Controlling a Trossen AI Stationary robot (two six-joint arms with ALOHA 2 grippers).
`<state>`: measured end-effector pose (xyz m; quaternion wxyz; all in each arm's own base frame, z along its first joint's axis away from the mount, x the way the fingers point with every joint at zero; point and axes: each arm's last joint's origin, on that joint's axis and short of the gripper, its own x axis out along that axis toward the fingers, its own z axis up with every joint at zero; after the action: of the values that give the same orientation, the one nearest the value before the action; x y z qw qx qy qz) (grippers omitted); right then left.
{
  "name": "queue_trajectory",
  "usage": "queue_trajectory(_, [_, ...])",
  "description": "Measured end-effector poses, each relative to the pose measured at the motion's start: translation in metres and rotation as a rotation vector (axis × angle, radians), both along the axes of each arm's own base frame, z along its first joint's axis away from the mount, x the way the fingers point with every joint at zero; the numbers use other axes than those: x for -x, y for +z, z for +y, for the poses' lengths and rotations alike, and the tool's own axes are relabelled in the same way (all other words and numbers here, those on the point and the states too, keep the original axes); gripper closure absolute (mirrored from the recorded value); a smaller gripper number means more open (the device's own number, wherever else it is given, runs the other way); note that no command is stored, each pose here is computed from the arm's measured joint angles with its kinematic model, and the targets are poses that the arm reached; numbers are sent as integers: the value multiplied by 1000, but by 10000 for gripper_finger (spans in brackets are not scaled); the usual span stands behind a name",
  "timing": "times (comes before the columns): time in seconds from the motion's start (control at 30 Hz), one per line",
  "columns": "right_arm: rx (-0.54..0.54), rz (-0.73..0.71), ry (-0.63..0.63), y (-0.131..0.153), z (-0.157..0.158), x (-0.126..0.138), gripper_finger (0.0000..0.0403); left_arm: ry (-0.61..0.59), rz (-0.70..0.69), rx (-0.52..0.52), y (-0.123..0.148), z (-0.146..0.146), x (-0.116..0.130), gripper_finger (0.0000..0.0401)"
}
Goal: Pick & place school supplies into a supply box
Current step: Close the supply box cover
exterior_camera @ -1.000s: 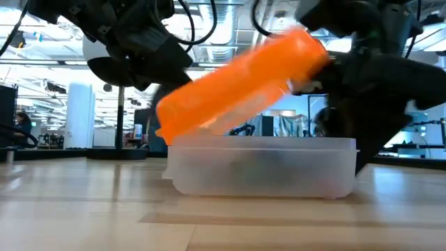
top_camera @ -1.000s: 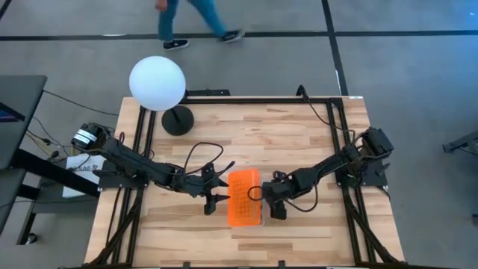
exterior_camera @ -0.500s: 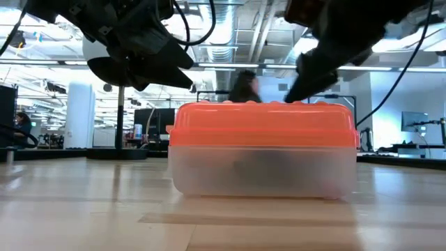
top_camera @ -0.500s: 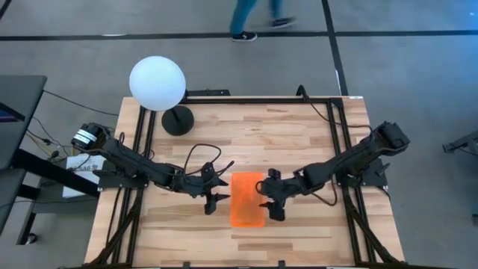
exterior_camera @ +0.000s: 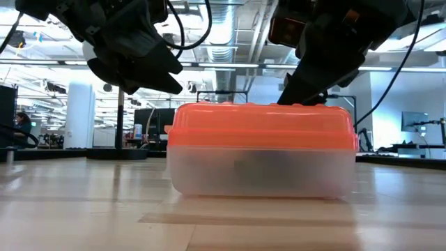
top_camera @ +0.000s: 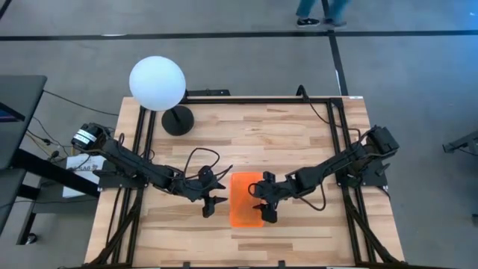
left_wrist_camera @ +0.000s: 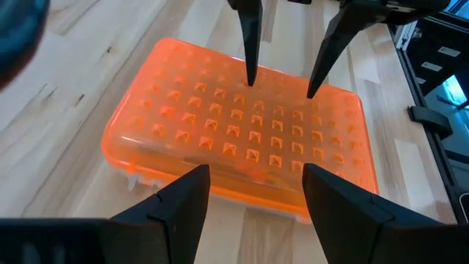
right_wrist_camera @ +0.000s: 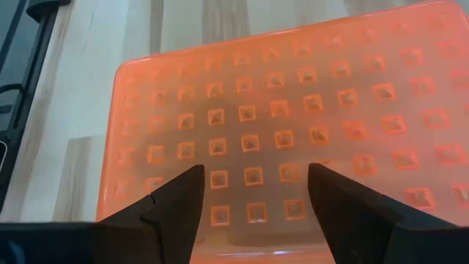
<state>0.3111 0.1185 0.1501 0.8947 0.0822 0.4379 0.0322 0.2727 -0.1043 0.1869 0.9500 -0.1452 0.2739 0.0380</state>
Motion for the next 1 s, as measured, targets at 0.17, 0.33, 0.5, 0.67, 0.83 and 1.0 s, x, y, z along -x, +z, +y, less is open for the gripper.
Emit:
queue_trajectory(0.17, [1,6,0,-1,-1,0,163,2,-3,0,0,0,0,186])
queue_trajectory(0.33, [18,3,10,-1,-1,0,163,7,-4,10,0,0,0,186])
queue_trajectory(0.5, [21,0,10,-4,-3,2,163,9,-5,31,1,-1,0,186])
queue_trajectory(0.67, [3,-14,-8,-7,-4,3,163,4,-5,47,1,-5,1,186])
queue_trajectory(0.83, [9,-19,-33,-7,-9,2,163,2,-9,56,1,-7,2,186])
queue_trajectory(1.0, [21,-20,-75,-5,-19,-3,163,7,-25,71,2,-8,1,186])
